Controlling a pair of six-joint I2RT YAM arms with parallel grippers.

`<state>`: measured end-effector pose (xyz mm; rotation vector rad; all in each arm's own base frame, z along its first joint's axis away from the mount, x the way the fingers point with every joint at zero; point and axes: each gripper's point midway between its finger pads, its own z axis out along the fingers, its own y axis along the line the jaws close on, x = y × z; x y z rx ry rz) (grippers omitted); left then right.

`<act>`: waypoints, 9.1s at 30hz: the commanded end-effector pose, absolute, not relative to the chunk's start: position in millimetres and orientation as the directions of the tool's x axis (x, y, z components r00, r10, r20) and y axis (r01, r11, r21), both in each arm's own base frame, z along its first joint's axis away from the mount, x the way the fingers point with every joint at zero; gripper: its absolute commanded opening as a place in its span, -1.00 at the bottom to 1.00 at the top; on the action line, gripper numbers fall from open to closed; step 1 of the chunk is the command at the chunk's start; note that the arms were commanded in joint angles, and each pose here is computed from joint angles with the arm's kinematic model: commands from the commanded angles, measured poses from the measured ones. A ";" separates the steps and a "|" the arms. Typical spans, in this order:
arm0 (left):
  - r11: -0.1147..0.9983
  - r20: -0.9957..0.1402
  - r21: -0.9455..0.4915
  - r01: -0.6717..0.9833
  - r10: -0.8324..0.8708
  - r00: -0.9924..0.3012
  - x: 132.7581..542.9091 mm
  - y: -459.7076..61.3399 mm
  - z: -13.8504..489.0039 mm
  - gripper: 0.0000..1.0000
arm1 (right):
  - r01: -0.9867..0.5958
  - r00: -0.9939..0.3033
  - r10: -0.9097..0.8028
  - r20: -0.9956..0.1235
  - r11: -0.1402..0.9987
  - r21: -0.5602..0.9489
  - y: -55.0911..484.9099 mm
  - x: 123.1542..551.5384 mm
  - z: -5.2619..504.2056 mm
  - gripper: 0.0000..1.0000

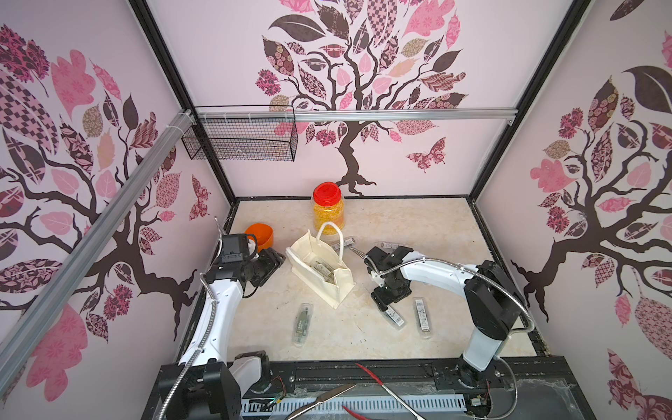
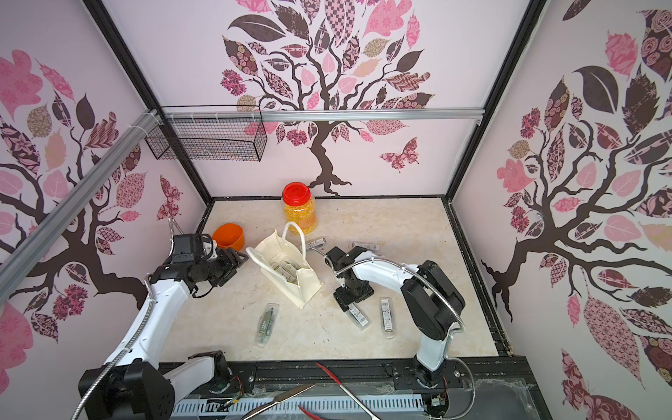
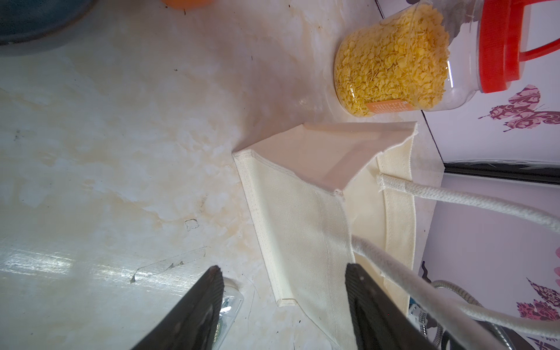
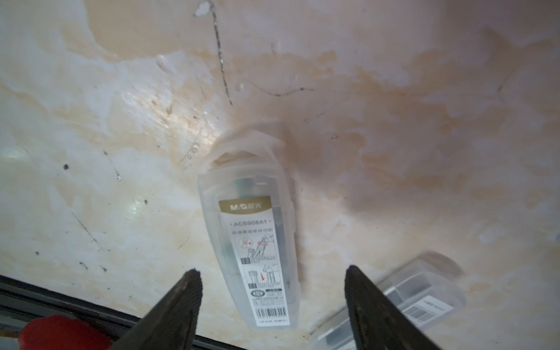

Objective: Put the compass set into the canvas bag
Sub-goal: Move the compass set to the center of the board, then pick up the compass set at the center of the board, then place the compass set in the canvas bag, then move the compass set to the center of the board.

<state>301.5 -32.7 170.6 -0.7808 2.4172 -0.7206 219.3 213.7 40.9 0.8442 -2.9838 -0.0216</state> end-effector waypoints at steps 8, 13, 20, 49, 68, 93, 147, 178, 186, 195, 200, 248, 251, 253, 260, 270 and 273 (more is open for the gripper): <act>0.711 -0.338 -0.611 -0.347 -0.631 -0.698 306.0 -30.6 189.2 0.36 | -0.569 -0.821 -0.568 0.054 0.822 -0.009 213.3 228.0 28.8 0.50; 0.711 -0.332 -0.606 -0.357 -0.634 -0.699 304.4 -29.8 185.9 0.36 | -0.579 -0.815 -0.578 0.044 0.815 -0.007 217.1 232.0 27.4 0.48; 0.713 -0.332 -0.602 -0.359 -0.633 -0.699 303.4 -29.4 183.8 0.36 | -0.586 -0.810 -0.585 0.049 0.810 -0.007 219.5 234.4 24.2 0.53; 0.716 -0.331 -0.586 -0.379 -0.639 -0.694 303.0 -25.8 177.5 0.36 | -0.575 -0.817 -0.576 -0.021 0.817 -0.043 236.5 269.8 18.8 0.05; 0.717 -0.330 -0.584 -0.381 -0.638 -0.696 302.9 -25.5 174.2 0.36 | -0.512 -0.852 -0.513 -0.106 0.858 -0.034 243.3 320.6 29.9 0.43; 0.719 -0.348 -0.598 -0.355 -0.632 -0.692 306.5 -27.2 186.5 0.36 | -0.491 -0.868 -0.492 -0.069 0.871 -0.033 217.6 287.1 25.6 0.28; 0.707 -0.337 -0.617 -0.346 -0.635 -0.695 303.6 -31.2 183.7 0.36 | -0.767 -0.489 -0.471 -0.735 0.633 0.104 410.5 293.1 324.1 -0.04; 0.724 -0.333 -0.587 -0.363 -0.624 -0.707 303.9 -27.9 171.6 0.36 | -0.762 -0.604 -0.713 -0.357 0.647 -0.004 429.9 302.4 104.4 0.01; 0.726 -0.340 -0.592 -0.351 -0.619 -0.707 304.9 -28.7 177.3 0.36 | -0.737 -0.632 -0.708 -0.316 0.675 -0.038 427.9 309.3 85.1 0.06; 0.721 -0.337 -0.596 -0.354 -0.625 -0.704 303.3 -28.9 177.9 0.36 | -0.724 -0.632 -0.677 -0.378 0.689 -0.022 428.1 309.4 125.3 0.52; 0.722 -0.343 -0.598 -0.347 -0.623 -0.703 303.3 -29.3 180.6 0.36 | -0.720 -0.605 -0.626 -0.491 0.694 0.002 432.4 312.0 191.1 0.54; 0.721 -0.335 -0.603 -0.341 -0.617 -0.713 303.2 -31.6 178.7 0.36 | -0.021 -0.999 -0.022 0.026 0.999 0.029 109.2 236.5 32.6 0.53; 0.723 -0.336 -0.600 -0.344 -0.617 -0.711 302.5 -30.8 177.7 0.36 | -0.015 -0.999 -0.016 0.045 1.000 0.020 106.5 231.6 27.4 0.51; 0.723 -0.339 -0.600 -0.342 -0.617 -0.710 302.5 -30.8 178.3 0.36 | -0.014 -0.998 -0.015 0.061 1.000 0.010 104.8 228.1 23.0 0.48; 0.721 -0.330 -0.600 -0.348 -0.619 -0.713 301.9 -31.1 174.6 0.36 | -0.007 -0.994 -0.007 0.111 1.000 -0.001 99.2 211.7 7.7 0.41; 0.719 -0.326 -0.598 -0.354 -0.621 -0.713 301.7 -30.7 171.4 0.36 | -0.019 -0.996 -0.020 0.087 1.000 0.010 105.5 226.8 11.7 0.10; 0.717 -0.321 -0.599 -0.357 -0.623 -0.713 302.4 -31.1 169.9 0.36 | -0.042 -0.996 -0.046 0.077 0.998 0.055 118.5 240.4 15.4 0.04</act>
